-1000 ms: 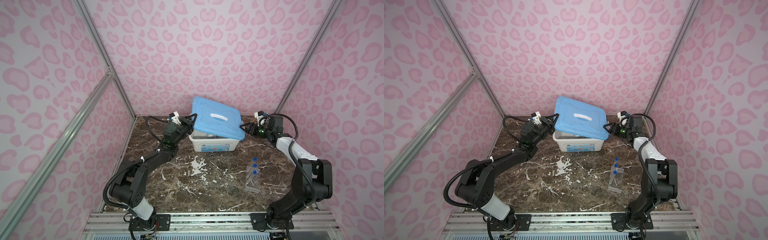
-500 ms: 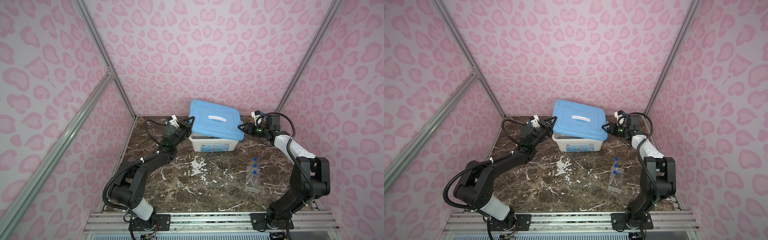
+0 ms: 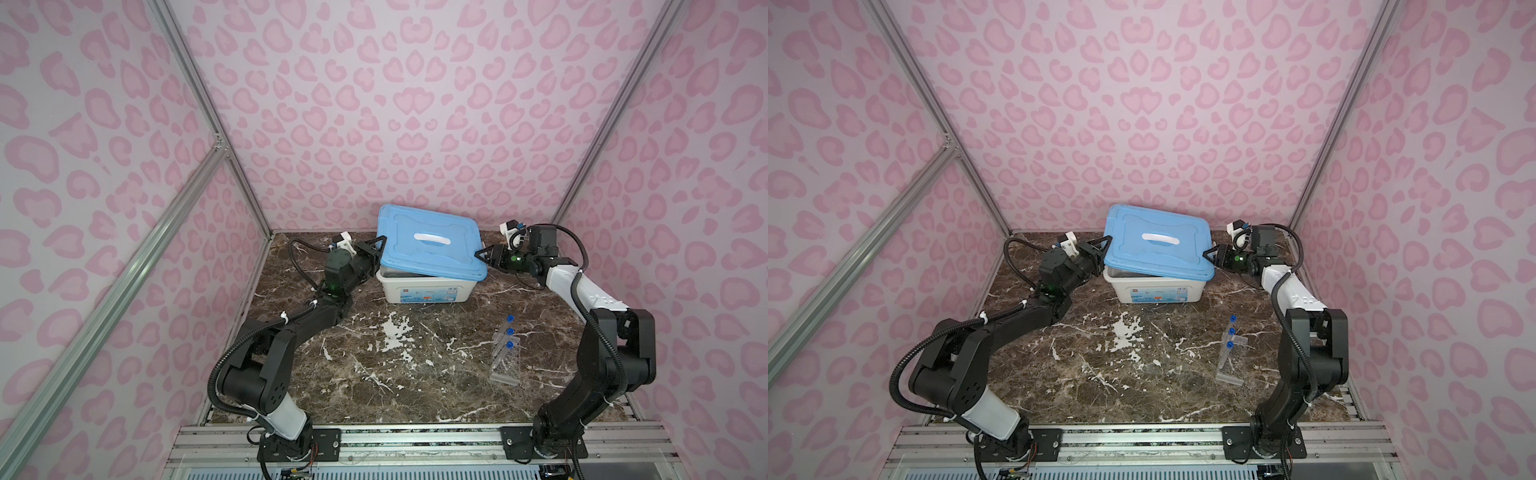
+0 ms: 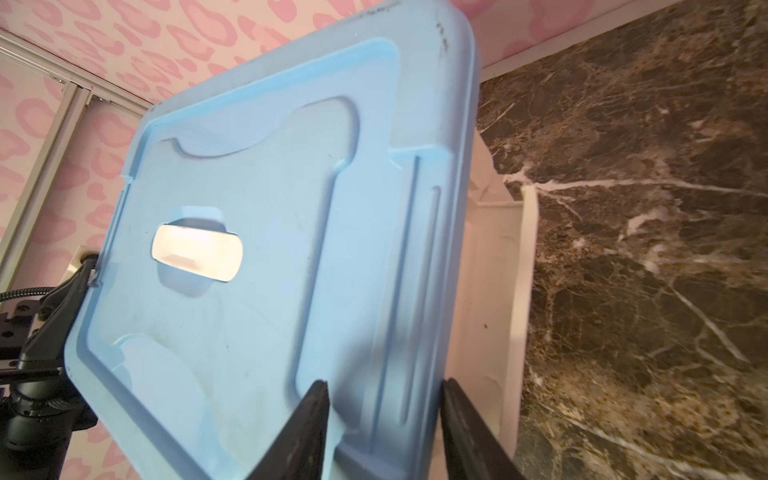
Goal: Organize the chemistry lab equipment
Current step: 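Press and align the lid flat on the bin with both grippers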
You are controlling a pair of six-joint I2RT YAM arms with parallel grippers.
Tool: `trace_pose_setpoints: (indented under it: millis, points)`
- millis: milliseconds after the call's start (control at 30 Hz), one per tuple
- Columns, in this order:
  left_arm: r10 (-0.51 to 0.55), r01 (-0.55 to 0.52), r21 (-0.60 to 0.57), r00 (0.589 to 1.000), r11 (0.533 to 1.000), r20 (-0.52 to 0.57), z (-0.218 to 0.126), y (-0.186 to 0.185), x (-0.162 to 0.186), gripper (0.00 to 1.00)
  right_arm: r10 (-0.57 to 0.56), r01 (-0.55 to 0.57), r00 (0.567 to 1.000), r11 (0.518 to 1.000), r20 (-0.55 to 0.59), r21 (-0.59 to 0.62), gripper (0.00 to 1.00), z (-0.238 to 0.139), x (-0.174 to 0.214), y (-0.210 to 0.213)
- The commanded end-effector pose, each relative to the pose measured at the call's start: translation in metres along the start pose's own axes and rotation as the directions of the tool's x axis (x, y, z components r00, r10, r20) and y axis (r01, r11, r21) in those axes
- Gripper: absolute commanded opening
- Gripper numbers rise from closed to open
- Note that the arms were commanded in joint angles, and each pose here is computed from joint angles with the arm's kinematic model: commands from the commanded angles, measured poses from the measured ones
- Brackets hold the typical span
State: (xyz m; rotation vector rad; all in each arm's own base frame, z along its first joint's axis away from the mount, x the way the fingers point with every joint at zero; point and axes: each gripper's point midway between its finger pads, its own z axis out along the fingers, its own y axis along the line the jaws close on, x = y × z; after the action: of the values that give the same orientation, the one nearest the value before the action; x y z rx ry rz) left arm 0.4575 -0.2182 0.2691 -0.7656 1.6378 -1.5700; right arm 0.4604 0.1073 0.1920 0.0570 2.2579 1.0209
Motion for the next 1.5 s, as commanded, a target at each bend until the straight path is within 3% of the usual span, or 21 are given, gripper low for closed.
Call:
trace_pose_setpoints:
  millis: [0, 1033, 1467]
  points:
    - [0.07, -0.07, -0.034, 0.998, 0.997, -0.008, 0.006, 0.007, -0.003, 0.14, -0.007, 0.007, 1.0, 1.0, -0.004, 0.003, 0.45, 0.002, 0.0, -0.001]
    - [0.14, -0.145, -0.155, 0.989, 0.977, -0.043, 0.002, 0.025, -0.011, 0.27, -0.014, 0.014, 1.0, 1.0, -0.014, 0.008, 0.43, 0.003, -0.003, 0.001]
    - [0.226, -0.235, -0.249, 0.972, 0.94, -0.066, -0.014, 0.031, -0.011, 0.35, -0.021, 0.022, 0.999, 0.999, -0.027, 0.023, 0.43, 0.003, 0.0, -0.001]
